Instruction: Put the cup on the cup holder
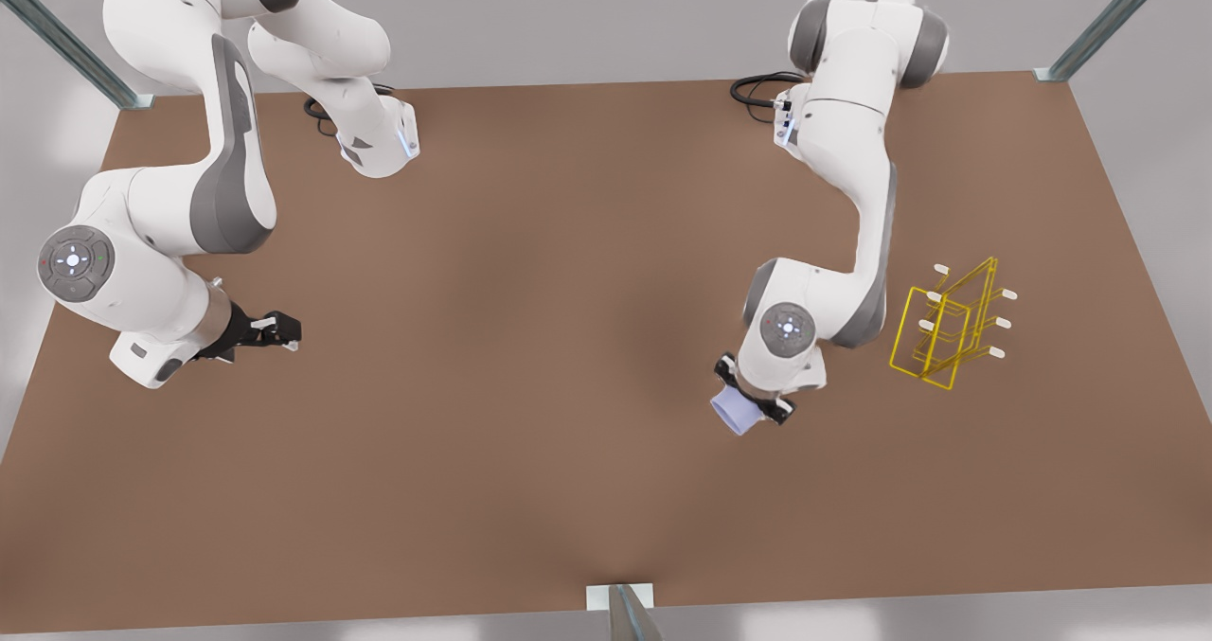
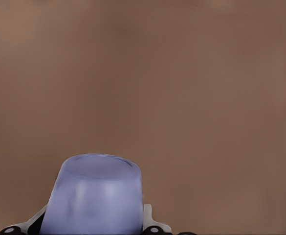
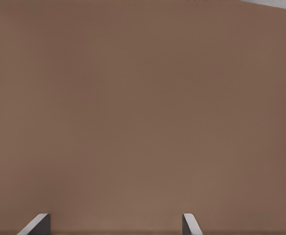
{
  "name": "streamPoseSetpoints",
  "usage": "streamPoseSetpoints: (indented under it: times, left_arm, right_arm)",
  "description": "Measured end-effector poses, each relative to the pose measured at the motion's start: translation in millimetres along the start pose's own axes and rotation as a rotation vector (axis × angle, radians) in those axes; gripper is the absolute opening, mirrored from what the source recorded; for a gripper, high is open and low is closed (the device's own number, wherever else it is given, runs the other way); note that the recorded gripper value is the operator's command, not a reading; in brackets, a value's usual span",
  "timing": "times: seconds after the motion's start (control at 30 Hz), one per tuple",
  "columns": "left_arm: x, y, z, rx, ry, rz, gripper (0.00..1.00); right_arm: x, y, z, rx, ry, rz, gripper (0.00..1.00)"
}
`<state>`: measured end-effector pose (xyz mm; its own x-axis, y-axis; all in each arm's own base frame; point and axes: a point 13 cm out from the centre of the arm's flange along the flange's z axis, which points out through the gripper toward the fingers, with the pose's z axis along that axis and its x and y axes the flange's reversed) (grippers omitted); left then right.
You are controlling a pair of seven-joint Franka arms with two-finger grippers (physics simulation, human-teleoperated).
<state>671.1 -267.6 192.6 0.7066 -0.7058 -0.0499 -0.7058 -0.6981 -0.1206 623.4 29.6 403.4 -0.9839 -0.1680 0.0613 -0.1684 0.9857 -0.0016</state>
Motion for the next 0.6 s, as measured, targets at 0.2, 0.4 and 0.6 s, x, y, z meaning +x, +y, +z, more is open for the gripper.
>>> streamPoseSetpoints:
  times: [0.2,0.4,0.6]
  left_arm:
    - [-84,-26,-31,0.309,-0.388,0.115,0.72]
    - [-154,-46,-53,0.53,-0.806,0.279,0.72]
    - [-204,-86,-73,0.585,-1.157,0.431,0.72]
  right_arm:
    - [0,-2,0,0.001,0.0,0.001,1.0]
    - [-1,-3,-2,0.005,-0.007,0.0,1.0]
    - [-5,-22,-12,0.026,-0.055,0.033,1.0]
